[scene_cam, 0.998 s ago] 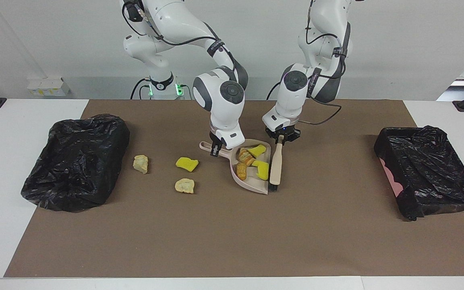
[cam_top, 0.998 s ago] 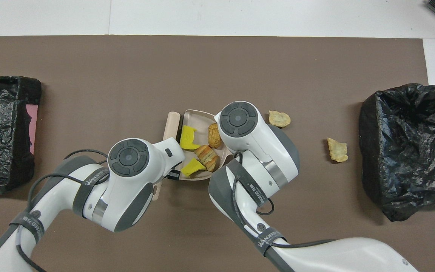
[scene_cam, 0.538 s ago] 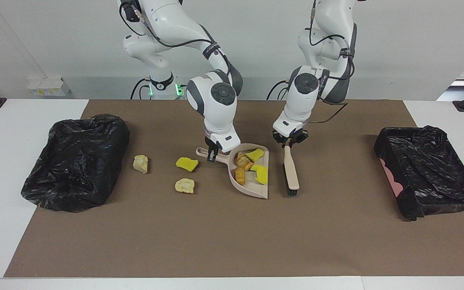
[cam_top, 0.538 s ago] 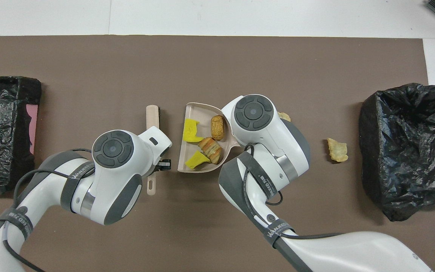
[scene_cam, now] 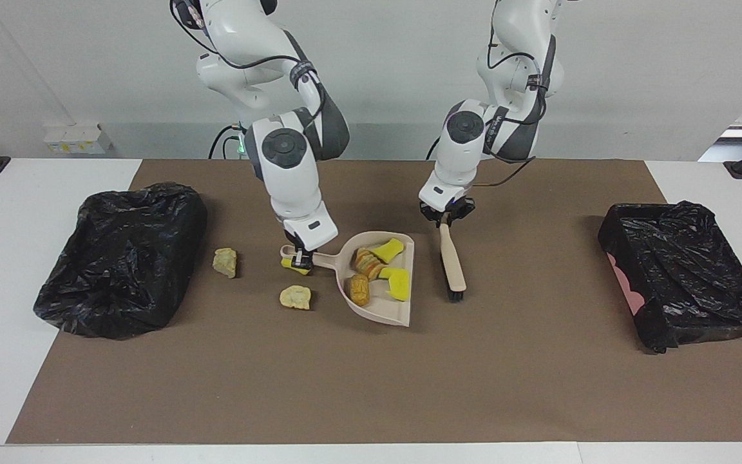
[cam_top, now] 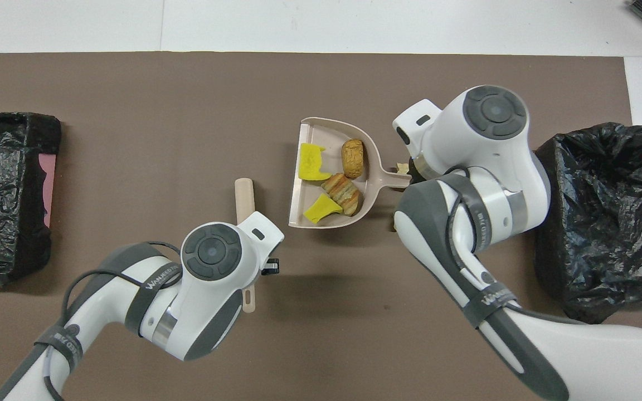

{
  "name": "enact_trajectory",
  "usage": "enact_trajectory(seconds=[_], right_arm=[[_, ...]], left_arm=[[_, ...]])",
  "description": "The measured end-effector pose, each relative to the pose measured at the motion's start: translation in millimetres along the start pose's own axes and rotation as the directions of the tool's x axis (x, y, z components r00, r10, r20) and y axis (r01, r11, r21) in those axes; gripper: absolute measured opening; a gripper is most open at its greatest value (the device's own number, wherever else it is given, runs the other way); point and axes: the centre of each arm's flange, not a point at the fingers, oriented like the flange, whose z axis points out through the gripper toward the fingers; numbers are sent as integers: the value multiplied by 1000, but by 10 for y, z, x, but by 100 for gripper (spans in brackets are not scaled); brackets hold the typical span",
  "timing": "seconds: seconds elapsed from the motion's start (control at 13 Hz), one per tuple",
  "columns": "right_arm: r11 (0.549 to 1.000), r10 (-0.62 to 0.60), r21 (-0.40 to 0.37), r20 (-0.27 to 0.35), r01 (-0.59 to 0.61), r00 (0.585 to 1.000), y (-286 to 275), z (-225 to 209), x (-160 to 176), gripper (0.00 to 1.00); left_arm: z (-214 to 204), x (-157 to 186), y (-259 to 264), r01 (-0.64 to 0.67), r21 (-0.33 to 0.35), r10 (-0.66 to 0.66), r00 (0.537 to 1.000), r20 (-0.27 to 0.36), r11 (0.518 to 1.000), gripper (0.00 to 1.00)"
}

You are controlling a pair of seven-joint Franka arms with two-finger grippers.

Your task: Sweep and dump trash in bin

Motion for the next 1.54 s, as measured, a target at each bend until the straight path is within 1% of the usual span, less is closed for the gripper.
enact_trajectory(seconds=[0.15, 0.23, 0.46, 0.54, 0.61, 0.69, 0.84, 0.92, 1.08, 1.23, 1.31, 1.46, 1.54], right_arm=[[1000, -13, 5, -24, 13, 1000, 159, -34, -333, 31], [1000, -29, 8, -34, 29, 999, 228, -43, -499, 31], [997, -77, 2, -39, 77, 996, 450, -124, -1143, 31], [997, -81, -2, -41, 81, 996, 506, -163, -1354, 31], [996, -86, -2, -42, 86, 995, 542, -205, -1517, 31], [995, -95, 1, -42, 95, 995, 566, -259, -1621, 31], [995, -100, 23, -43, 101, 994, 595, -420, -1816, 31], [994, -97, 40, -44, 99, 994, 609, -513, -2008, 31], [995, -76, 56, -49, 78, 996, 619, -739, -2556, 31], [997, -70, 35, -44, 72, 997, 567, -1009, -3135, 31], [998, -68, 19, -13, 68, 998, 519, -1146, -3353, 31], [998, -66, 3, 101, 66, 993, 404, -1387, -3717, 31], [998, -70, 3, 138, 70, 988, 355, -1456, -3908, 31]], left_arm=[[-43, -416, 308, -6, 15, 5, 998, 60, 1000, 26], [-81, -638, 460, -6, 27, 4, 997, 75, 1000, 26], [-106, -1166, 711, -26, 46, 23, 996, 81, 999, 26], [-38, -1341, 704, -38, 40, 35, 995, 90, 998, 26], [33, -1469, 670, -38, 24, 36, 996, 84, 999, 26], [86, -1536, 619, -22, 4, 22, 997, 77, 1000, 26], [89, -1555, 549, 11, -29, -8, 997, 77, 1000, 26], [84, -1551, 538, 21, -37, -18, 997, 80, 999, 26], [87, -1537, 526, 31, -39, -28, 996, 83, 999, 26], [87, -1519, 513, 38, -42, -35, 996, 83, 998, 44], [82, -1506, 508, 41, -44, -37, 996, 83, 998, 57], [25, -1394, 490, 59, -55, -55, 996, 76, 997, 83], [-24, -1261, 464, 66, -60, -63, 996, 63, 996, 96]])
